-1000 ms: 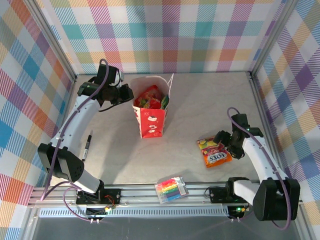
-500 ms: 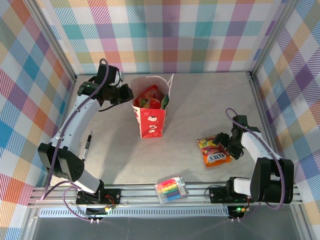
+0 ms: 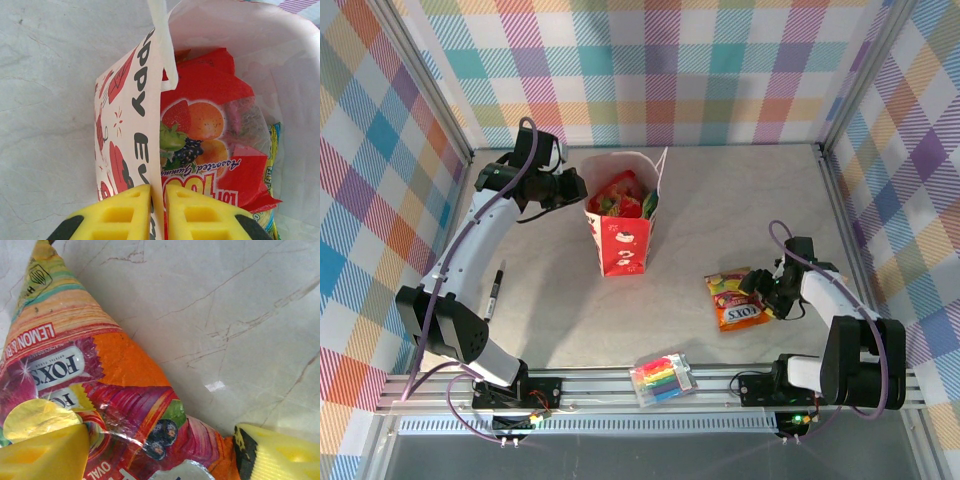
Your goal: Place the snacks into the paper bag
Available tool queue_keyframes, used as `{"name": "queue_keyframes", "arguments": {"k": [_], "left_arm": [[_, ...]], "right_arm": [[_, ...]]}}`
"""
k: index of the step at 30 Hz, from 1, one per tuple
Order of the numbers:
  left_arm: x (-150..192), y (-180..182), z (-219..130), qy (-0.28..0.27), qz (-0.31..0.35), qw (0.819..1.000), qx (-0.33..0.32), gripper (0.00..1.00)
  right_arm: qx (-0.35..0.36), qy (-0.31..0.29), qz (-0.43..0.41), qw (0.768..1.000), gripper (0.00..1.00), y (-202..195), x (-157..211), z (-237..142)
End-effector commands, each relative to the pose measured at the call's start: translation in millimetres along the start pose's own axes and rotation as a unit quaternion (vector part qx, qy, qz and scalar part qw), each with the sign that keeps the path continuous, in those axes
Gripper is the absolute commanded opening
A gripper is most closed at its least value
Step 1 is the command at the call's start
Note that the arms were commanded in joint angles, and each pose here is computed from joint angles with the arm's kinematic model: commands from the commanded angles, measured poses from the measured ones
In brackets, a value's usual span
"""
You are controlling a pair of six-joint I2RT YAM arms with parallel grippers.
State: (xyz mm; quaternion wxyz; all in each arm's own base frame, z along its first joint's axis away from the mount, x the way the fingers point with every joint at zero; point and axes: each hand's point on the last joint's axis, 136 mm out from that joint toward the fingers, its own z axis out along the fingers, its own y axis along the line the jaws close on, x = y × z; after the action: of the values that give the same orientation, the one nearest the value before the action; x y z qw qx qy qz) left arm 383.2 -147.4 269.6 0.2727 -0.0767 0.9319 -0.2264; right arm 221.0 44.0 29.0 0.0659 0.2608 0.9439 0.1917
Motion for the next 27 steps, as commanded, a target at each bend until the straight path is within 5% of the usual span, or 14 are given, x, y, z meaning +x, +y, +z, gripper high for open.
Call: {"name": "queue_keyframes", "arguments": {"k": [1,7,15,18,22,27], "left_arm": [[-1.7,2.3,-3.0,0.003,-0.001,1.000,-0.005,0.16],[-1.1,5.3,-0.3,0.006,-0.003,1.000,-0.011,0.16],[-1.2,4.2,0.9,0.007,-0.003,1.000,-0.010,0.16],[-1.3,4.4,1.0,0.008,-0.002,1.000,-0.011,0.16],[-2.3,3.9,1.3,0.007,-0.002,1.000,-0.010,0.16],[-2.6,2.2,0.1,0.007,-0.001,1.000,-0.009,0.16]], "right_arm": [[-0.014,0.008,0.004,1.000,0.70,1.8,4.6,2.0],[-0.036,0.017,0.008,0.999,0.49,10.5,4.0,4.0],[-0.067,0.000,0.000,0.998,0.44,25.6,0.0,-9.7],[-0.086,0.003,-0.007,0.996,0.51,34.1,1.3,-16.1],[-0.024,-0.022,-0.024,0.999,0.71,17.6,-4.4,-28.8],[-0.008,-0.013,-0.021,1.000,0.75,9.9,-0.9,-24.0]]}}
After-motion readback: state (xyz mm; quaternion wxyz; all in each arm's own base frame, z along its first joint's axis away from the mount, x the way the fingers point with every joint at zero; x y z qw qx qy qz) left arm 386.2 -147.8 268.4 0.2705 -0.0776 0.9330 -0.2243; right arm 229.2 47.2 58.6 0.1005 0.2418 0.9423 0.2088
